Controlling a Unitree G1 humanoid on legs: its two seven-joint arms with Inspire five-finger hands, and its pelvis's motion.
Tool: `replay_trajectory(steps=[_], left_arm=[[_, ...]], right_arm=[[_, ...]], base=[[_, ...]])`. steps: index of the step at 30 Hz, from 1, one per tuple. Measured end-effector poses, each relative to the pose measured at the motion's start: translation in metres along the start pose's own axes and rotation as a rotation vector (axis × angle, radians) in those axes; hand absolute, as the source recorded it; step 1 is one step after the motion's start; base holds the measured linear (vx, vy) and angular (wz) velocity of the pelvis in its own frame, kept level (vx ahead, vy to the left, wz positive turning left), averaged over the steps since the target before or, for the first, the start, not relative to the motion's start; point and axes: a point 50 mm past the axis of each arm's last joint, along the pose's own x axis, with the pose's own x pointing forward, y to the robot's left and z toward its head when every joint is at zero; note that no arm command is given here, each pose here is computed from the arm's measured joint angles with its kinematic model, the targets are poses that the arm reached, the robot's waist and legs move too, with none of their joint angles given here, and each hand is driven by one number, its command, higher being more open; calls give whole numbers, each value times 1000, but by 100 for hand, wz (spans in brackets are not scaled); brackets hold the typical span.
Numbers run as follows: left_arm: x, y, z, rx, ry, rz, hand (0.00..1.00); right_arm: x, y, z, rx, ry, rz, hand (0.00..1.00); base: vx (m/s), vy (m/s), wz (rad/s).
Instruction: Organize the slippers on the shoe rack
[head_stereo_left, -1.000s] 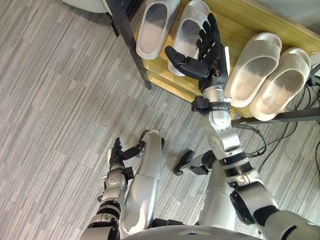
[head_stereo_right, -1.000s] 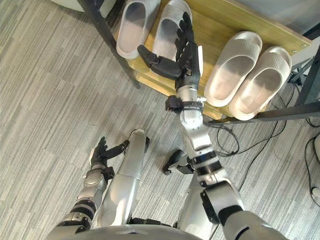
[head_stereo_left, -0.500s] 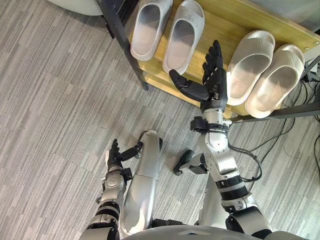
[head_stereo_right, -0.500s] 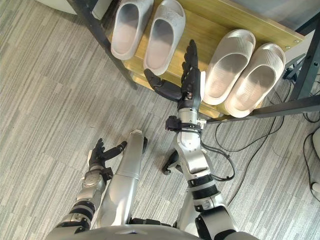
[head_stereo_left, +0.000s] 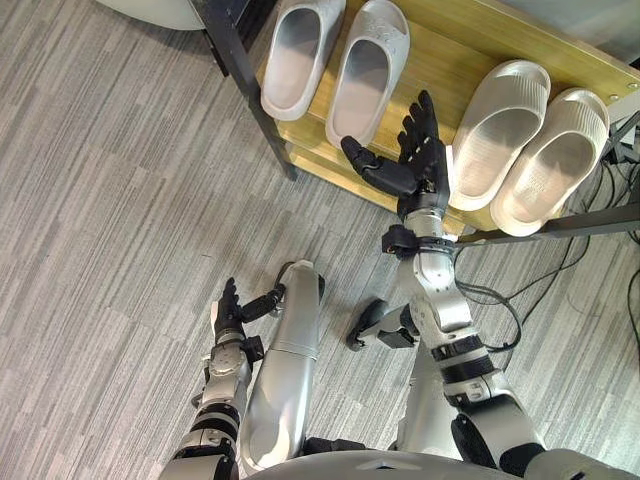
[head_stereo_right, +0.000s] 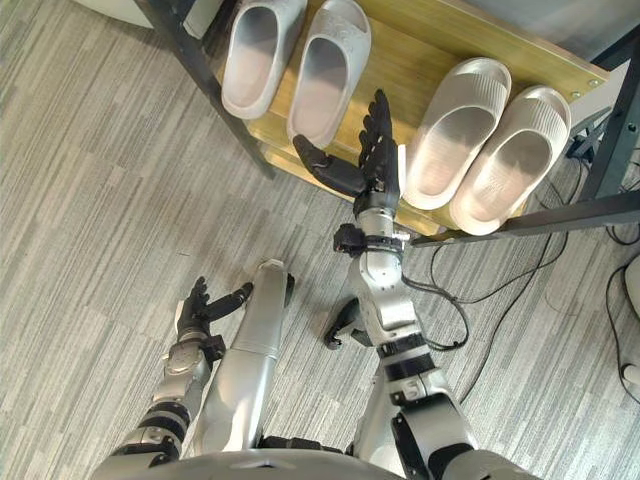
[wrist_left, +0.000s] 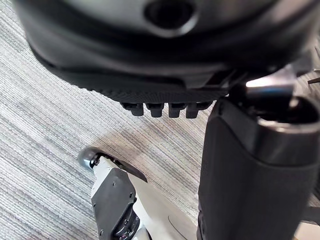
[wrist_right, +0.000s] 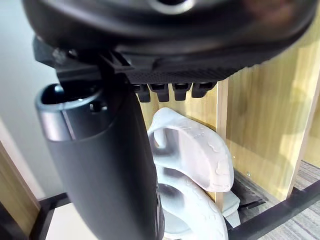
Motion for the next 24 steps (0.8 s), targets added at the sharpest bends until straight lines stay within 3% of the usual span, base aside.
replay_trajectory(steps=[24], left_arm=[[0,0,-1,9,-7,-15,100]], right_arm=[[43,3,16,-68,-17,47,100]], base=[[7,10,6]])
